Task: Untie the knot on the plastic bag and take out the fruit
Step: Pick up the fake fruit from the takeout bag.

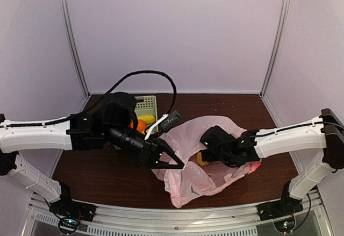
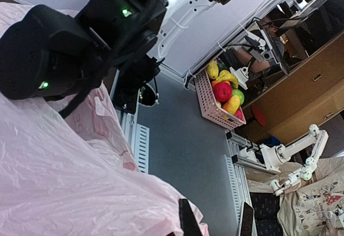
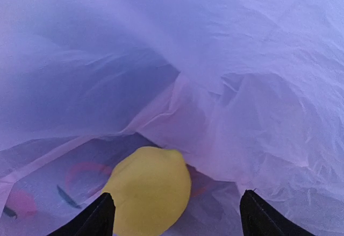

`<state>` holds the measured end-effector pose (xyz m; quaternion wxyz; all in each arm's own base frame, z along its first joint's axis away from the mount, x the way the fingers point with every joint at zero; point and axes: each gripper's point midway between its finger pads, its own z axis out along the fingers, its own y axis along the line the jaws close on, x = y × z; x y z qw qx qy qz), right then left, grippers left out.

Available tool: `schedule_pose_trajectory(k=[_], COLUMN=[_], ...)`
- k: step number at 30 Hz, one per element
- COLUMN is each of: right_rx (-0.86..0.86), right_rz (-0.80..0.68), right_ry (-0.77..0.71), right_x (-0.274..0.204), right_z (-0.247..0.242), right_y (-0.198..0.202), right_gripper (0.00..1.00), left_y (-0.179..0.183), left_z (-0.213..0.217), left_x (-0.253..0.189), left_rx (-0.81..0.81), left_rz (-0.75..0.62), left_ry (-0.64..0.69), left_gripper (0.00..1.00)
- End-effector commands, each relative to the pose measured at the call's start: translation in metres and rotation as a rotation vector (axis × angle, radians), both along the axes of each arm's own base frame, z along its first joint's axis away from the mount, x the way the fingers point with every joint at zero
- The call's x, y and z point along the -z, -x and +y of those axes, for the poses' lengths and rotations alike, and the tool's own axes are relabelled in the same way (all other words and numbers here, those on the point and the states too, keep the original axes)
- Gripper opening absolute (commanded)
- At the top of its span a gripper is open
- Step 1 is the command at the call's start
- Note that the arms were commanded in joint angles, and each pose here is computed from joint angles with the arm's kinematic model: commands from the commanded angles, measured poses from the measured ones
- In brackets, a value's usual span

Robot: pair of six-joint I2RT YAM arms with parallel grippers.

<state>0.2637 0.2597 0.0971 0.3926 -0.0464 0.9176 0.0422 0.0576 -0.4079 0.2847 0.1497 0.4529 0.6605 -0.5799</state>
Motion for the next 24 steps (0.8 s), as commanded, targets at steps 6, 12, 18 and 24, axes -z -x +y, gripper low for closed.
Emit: schedule_pose_trajectory(k=[6, 12, 18, 24], right_rx=[-0.037, -0.098, -0.12, -0.152], right_rz=[0.009, 0.029, 0.059, 0.067], right_ry=[-0.049, -0.104, -0.103, -0.105], right_x=[0.021, 0.027, 0.048, 0.059], right_z=[0.014, 0.037, 0.048, 0.067], right_y=[-0.014, -0.018, -0.027, -0.037], right_gripper=[0.92, 0.98, 1.0, 1.0], left_y=[0.008, 0.008, 0.009, 0.008], left_z=[-0.005, -0.006, -0.007, -0.011], left_x=[-0.013, -0.009, -0.007, 0.001], left_rx=[0.047, 0.044, 0.058, 0.065], left_rz=[-0.032, -0.033, -0.033, -0.024], left_ry=[0.056, 0.047, 0.045, 0.027], left_gripper=[0.0, 0.0, 0.0, 0.0])
